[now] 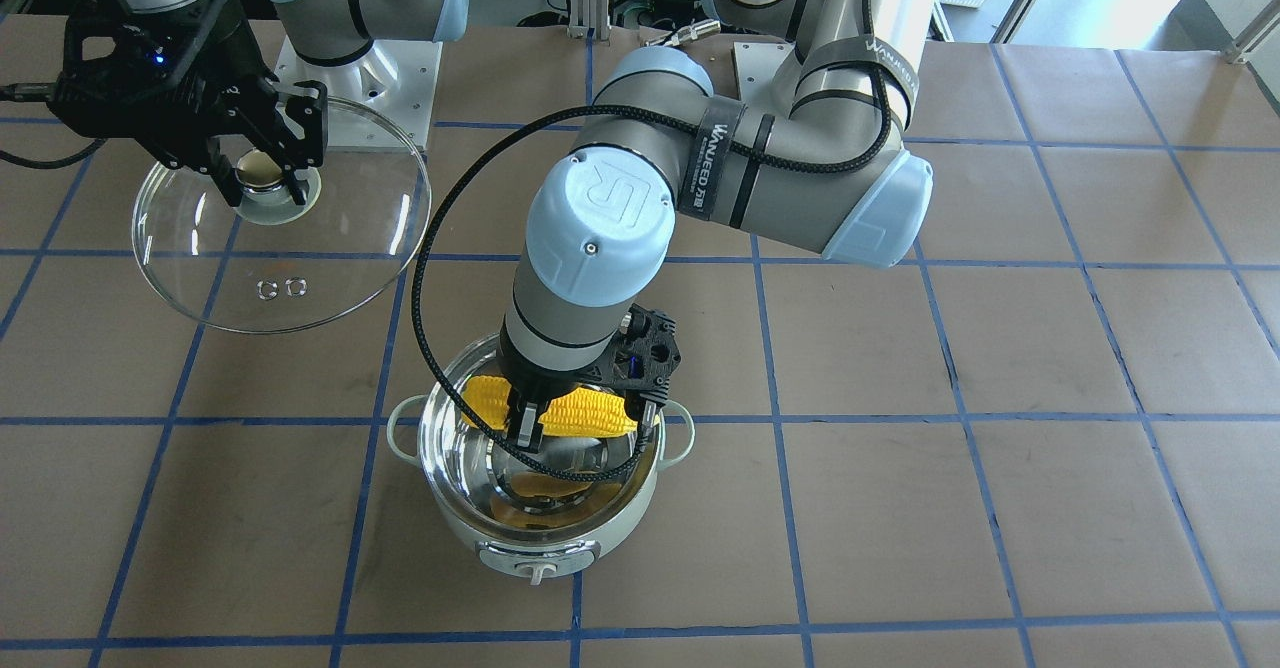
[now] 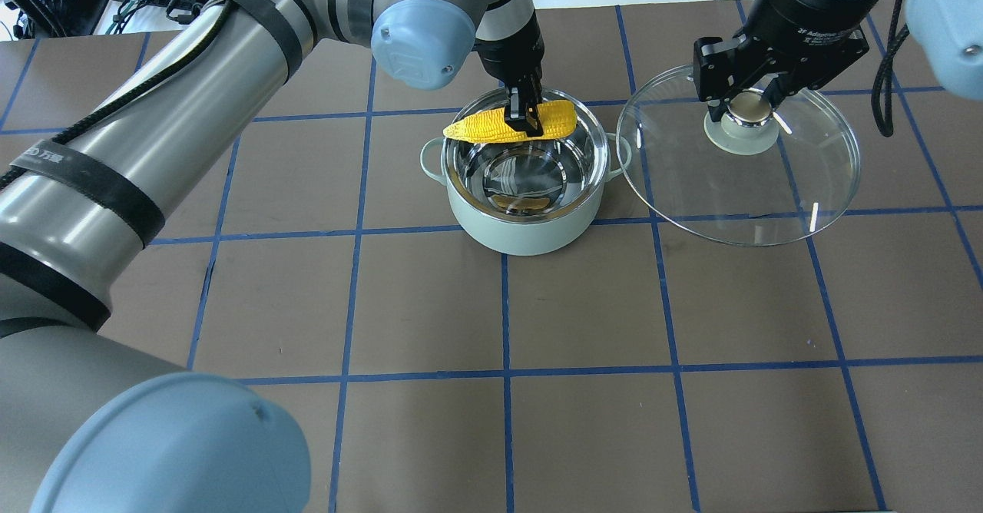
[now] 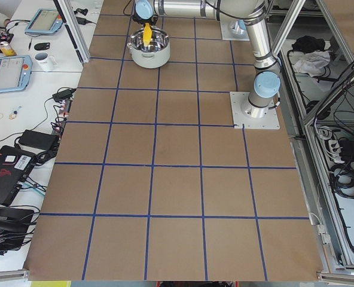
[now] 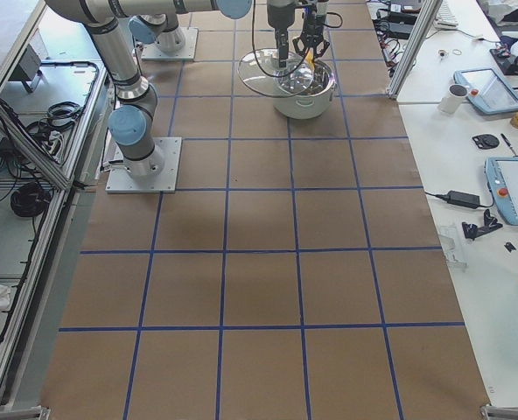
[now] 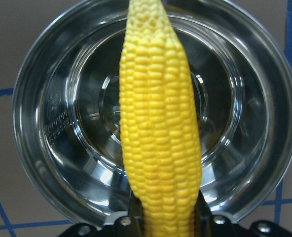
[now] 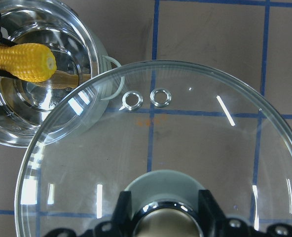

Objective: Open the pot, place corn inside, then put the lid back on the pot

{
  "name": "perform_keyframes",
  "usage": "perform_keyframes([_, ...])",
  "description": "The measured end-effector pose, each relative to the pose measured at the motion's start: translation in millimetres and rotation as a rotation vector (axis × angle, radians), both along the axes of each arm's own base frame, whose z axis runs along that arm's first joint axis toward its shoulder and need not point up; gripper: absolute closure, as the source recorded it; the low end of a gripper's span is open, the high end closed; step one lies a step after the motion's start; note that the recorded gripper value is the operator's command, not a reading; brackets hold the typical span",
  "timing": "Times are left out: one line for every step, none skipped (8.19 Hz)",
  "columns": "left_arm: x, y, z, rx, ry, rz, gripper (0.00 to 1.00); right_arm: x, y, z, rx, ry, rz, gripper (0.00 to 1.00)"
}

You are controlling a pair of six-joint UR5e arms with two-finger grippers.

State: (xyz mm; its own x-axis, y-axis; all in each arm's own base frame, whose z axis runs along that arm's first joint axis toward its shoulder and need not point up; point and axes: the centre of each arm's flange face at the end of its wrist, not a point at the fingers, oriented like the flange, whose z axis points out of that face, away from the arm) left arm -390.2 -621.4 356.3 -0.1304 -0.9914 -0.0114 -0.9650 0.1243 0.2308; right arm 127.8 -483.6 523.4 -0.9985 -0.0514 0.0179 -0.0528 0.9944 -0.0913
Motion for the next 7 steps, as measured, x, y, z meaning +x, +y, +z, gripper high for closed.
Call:
perform_keyframes([-3.7, -4.4, -13.7, 0.009, -0.002, 0.025, 1.00, 0.0, 0.0, 0.0, 0.000, 0.000, 0.000, 0.80])
perform_keyframes([-7.1, -8.6, -22.9, 0.004, 0.002, 0.049, 1.00, 0.0, -0.1, 0.1, -0.001, 0.000, 0.001, 0.80])
perform_keyframes([-9.6, -11.6, -29.9, 0.002, 0.005, 0.066, 1.00, 0.0, -0.1, 0.2, -0.002, 0.000, 0.003, 0.90])
perform_keyframes([-11.4, -12.6, -33.9, 0.003, 0.006, 0.073, 1.00, 0.0, -0.2, 0.3, -0.003, 0.000, 0.004, 0.90])
perform_keyframes([-14.8, -11.3, -36.1, 0.004, 0.007, 0.072, 1.00, 0.1, -0.2, 0.3, -0.003, 0.001, 0.005, 0.90])
perform_keyframes([-18.9, -9.3, -37.8, 0.003, 0.007, 0.064, 0.79, 0.3, -0.2, 0.5, -0.004, 0.001, 0.006, 0.90])
perform_keyframes([-21.5, -8.6, -38.4, -0.004, 0.008, 0.060, 0.68, 0.3, -0.4, 0.6, -0.005, 0.001, 0.006, 0.91])
